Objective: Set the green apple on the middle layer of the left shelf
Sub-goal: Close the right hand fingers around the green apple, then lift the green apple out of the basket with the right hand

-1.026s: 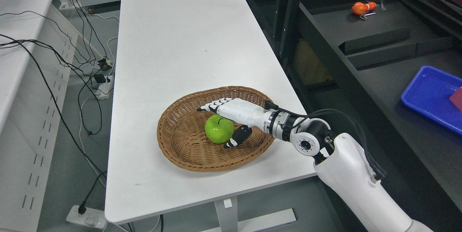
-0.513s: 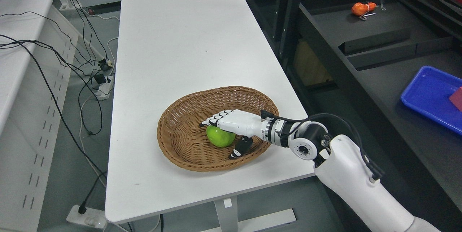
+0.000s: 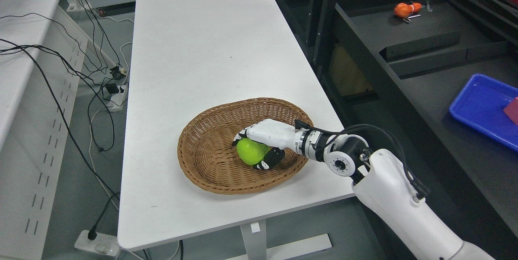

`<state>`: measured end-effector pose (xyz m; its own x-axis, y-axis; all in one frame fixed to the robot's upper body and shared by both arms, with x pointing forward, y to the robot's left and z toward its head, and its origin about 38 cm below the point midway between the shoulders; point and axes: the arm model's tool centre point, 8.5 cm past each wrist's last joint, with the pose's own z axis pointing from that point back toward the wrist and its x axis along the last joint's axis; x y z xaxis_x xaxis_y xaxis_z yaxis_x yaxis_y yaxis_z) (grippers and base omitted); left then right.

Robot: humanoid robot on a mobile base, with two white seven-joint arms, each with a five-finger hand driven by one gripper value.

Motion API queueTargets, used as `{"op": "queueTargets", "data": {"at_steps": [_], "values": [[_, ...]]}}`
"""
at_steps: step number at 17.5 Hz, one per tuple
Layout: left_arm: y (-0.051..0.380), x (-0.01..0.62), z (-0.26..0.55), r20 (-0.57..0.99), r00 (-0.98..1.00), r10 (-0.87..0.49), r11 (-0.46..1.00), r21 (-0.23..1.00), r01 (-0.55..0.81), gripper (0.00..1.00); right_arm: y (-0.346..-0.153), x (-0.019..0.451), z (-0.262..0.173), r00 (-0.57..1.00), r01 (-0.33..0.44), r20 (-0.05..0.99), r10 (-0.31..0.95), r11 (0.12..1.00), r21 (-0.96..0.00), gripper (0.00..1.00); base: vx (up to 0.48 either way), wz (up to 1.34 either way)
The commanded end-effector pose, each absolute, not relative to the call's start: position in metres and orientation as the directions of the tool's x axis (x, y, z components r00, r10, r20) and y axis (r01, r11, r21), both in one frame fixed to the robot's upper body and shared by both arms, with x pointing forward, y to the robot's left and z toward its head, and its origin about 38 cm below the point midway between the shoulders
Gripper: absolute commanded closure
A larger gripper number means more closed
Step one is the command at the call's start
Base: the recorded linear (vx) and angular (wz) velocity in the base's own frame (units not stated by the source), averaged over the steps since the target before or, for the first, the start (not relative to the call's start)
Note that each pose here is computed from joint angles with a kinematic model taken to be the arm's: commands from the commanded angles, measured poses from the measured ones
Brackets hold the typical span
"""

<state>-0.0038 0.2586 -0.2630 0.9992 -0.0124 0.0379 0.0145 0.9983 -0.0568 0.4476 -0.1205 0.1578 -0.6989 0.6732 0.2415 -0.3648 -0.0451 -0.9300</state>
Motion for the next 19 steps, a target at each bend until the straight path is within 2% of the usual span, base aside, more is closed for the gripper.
{"op": "queueTargets", "data": {"at_steps": [1, 2, 4, 7, 9, 12, 13, 15, 17, 19], "values": [[0.270, -0.004, -0.262, 0.037, 0.999, -0.014, 0.999, -0.039, 0.015, 0.00, -0.143, 0.461, 0.183, -0.666, -0.297, 0.254, 0.701, 0.064, -0.953, 0.94, 0.000, 0.00], [0.270, -0.004, -0.262, 0.037, 0.999, -0.014, 0.999, -0.039, 0.015, 0.00, -0.153, 0.464, 0.194, -0.656, -0.246, 0.254, 0.711, 0.116, -0.962, 0.94, 0.000, 0.00], [0.270, -0.004, -0.262, 0.036, 0.999, -0.013, 0.999, -0.039, 0.015, 0.00, -0.181, 0.469, 0.221, -0.609, -0.088, 0.271, 0.746, 0.276, -0.957, 0.97, 0.000, 0.00], [0.270, -0.004, -0.262, 0.036, 0.999, -0.013, 0.999, -0.039, 0.015, 0.00, -0.219, 0.463, 0.238, -0.510, 0.101, 0.338, 0.791, 0.445, -0.890, 0.98, 0.000, 0.00], [0.270, -0.004, -0.262, 0.037, 0.999, -0.014, 0.999, -0.039, 0.015, 0.00, -0.247, 0.458, 0.241, -0.433, 0.224, 0.378, 0.818, 0.504, -0.834, 0.99, 0.000, 0.00], [0.270, -0.004, -0.262, 0.037, 0.999, -0.014, 0.999, -0.039, 0.015, 0.00, -0.277, 0.446, 0.240, -0.347, 0.375, 0.421, 0.838, 0.536, -0.757, 1.00, 0.000, 0.00], [0.270, -0.004, -0.262, 0.037, 0.999, -0.014, 0.999, -0.039, 0.015, 0.00, -0.284, 0.441, 0.242, -0.323, 0.413, 0.440, 0.838, 0.543, -0.731, 1.00, 0.000, 0.00], [0.270, -0.004, -0.262, 0.037, 0.999, -0.014, 0.999, -0.039, 0.015, 0.00, -0.284, 0.430, 0.238, -0.315, 0.435, 0.475, 0.821, 0.570, -0.697, 1.00, 0.000, 0.00], [0.270, -0.004, -0.262, 0.036, 0.999, -0.013, 0.999, -0.039, 0.015, 0.00, -0.275, 0.418, 0.226, -0.319, 0.417, 0.506, 0.802, 0.598, -0.684, 1.00, 0.000, 0.00], [0.270, -0.004, -0.262, 0.037, 0.999, -0.014, 0.999, -0.039, 0.015, 0.00, -0.275, 0.413, 0.216, -0.308, 0.402, 0.516, 0.799, 0.601, -0.691, 1.00, 0.000, 0.00]]}}
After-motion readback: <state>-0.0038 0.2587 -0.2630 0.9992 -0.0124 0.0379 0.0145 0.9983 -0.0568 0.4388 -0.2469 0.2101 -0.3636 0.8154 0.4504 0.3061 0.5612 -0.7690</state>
